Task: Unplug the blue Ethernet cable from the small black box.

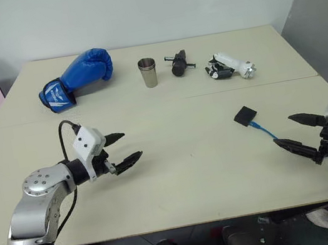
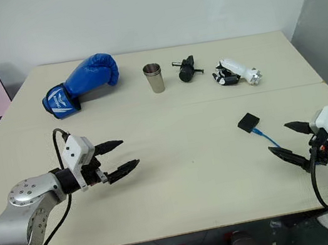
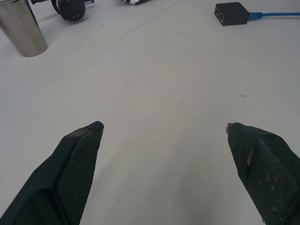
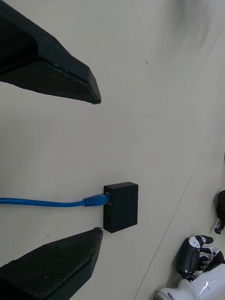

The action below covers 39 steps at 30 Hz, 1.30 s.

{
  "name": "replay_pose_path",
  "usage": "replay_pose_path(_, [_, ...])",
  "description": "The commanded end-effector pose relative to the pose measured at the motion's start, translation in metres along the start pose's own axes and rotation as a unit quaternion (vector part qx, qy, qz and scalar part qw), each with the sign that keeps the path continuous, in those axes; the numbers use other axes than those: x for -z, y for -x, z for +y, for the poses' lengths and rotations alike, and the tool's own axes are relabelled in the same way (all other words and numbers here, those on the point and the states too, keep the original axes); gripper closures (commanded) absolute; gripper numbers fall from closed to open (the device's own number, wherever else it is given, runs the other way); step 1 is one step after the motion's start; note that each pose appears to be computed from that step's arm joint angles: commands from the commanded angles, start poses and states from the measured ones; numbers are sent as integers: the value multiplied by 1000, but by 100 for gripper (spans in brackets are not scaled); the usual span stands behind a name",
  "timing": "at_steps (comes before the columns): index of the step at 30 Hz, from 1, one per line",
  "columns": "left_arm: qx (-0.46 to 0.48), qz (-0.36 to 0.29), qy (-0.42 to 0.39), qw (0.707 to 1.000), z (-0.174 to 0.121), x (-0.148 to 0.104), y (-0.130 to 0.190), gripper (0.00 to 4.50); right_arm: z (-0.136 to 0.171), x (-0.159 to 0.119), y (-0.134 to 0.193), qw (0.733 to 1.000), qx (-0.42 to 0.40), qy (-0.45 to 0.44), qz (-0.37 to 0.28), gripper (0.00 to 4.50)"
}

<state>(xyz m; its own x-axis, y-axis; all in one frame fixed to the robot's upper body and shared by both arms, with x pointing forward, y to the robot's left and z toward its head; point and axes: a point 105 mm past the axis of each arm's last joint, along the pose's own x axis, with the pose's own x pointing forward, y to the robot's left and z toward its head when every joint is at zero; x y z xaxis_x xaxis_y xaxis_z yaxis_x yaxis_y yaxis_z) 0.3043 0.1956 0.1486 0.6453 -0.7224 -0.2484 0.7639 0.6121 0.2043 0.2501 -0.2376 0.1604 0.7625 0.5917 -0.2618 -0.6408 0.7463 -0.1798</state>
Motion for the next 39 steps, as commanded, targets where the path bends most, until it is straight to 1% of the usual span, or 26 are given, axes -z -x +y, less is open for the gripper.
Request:
replay_pose_path(1, [19,-18,-19,999,-8,-16,2,0,1,-16,3,1000,0,19,-18,2])
replay_pose_path(9, [32,-5,-23,999,-19,-16,2,0,-1,-17,1,1000,0,22,-14,2])
replay_pose_path(13, [40,-9,-18,999,-23,-21,1,0,-4,-15,-1,1000,1,24,-8,2])
replay_pose_path(17, [86,-3,-26,996,-36,-24,1,0,-3,-10,0,1000,-4,23,7,2])
replay_pose_path(22, [134,-11,-44,990,-44,-33,0,0,-6,-2,-2,999,4,25,26,2])
replay_pose_path(28, [179,-27,-38,983,-52,-46,-7,0,-15,11,-9,999,10,15,48,2])
replay_pose_path(30, [189,-31,-40,981,-53,-49,-10,0,-20,15,-15,999,13,13,51,2])
replay_pose_path(33, [205,-34,-44,977,-56,-52,-15,0,-27,28,-28,997,15,14,69,2])
replay_pose_path(37, [225,-40,-56,972,-62,-58,-25,0,-41,48,-59,996,23,3,82,2])
replay_pose_path(39, [233,-42,-57,970,-64,-61,-27,0,-48,52,-69,996,26,-6,81,2])
